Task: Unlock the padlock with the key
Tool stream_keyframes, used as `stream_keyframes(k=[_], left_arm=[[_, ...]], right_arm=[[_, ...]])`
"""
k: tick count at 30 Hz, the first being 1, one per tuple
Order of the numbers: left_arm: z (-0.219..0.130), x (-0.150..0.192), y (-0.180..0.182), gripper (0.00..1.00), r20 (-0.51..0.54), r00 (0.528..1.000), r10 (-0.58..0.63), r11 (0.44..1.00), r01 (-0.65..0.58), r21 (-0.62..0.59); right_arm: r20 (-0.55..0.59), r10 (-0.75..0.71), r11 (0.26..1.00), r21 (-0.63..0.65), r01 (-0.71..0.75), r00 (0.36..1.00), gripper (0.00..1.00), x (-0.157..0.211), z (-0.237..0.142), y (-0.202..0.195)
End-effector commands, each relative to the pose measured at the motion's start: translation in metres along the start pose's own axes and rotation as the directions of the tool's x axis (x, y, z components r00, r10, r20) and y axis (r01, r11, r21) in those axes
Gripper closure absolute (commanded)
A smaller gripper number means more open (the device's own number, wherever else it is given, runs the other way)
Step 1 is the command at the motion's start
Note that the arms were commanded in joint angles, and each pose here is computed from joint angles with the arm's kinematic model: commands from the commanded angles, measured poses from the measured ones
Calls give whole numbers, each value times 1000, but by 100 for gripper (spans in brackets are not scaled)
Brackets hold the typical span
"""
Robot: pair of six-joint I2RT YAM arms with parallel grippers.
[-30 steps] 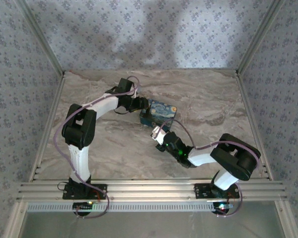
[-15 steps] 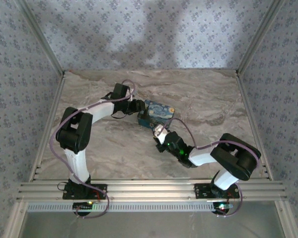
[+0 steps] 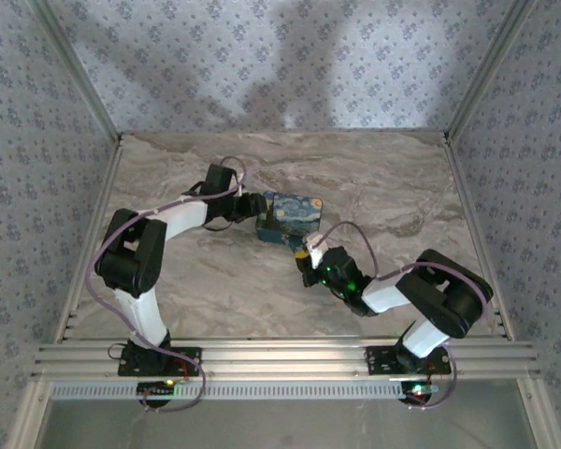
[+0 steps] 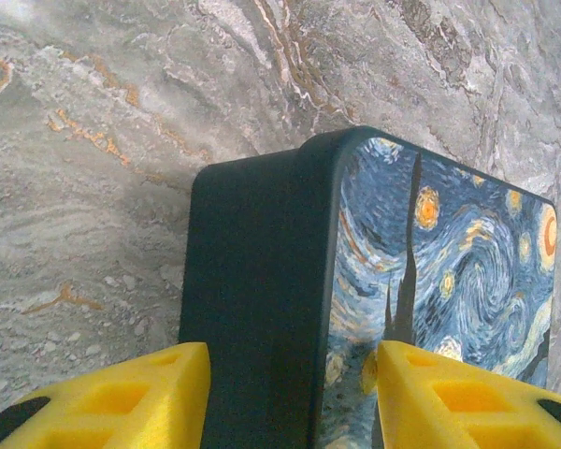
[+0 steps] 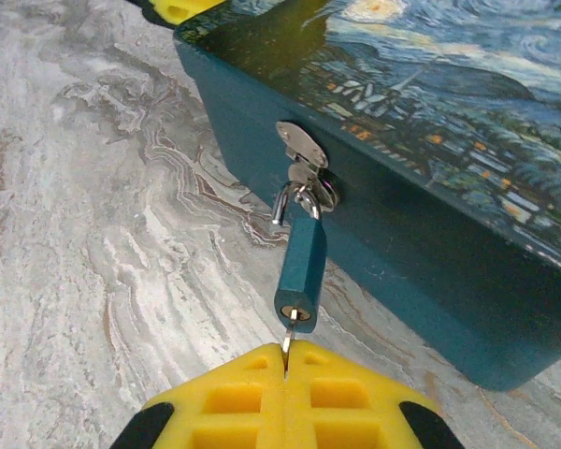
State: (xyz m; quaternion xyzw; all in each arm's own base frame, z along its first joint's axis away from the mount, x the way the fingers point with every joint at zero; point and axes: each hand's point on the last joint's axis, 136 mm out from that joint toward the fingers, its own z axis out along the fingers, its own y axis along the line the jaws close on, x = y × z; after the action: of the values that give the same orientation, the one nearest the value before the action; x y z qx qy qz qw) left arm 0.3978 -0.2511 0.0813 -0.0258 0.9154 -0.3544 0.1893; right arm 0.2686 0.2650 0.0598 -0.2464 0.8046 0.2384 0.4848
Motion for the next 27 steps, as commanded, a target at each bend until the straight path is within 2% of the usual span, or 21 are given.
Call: stream_keyframes(k=[1,9,27], left_arm=[[-3,22,28,52,-39,998,-57,994,53,-96],[-13,34,34,51,-28,997,-72,992,69,-106],[-26,52,41,51,-16,995,-96,989,94,-116]], right_arm=[[-19,103,994,-45,-104,994,100,6,1,0],[-48,186,980,-60,-189,981,100,14,1,-10],[-108,237,969,-51,-243,966,95,26,3,-20]])
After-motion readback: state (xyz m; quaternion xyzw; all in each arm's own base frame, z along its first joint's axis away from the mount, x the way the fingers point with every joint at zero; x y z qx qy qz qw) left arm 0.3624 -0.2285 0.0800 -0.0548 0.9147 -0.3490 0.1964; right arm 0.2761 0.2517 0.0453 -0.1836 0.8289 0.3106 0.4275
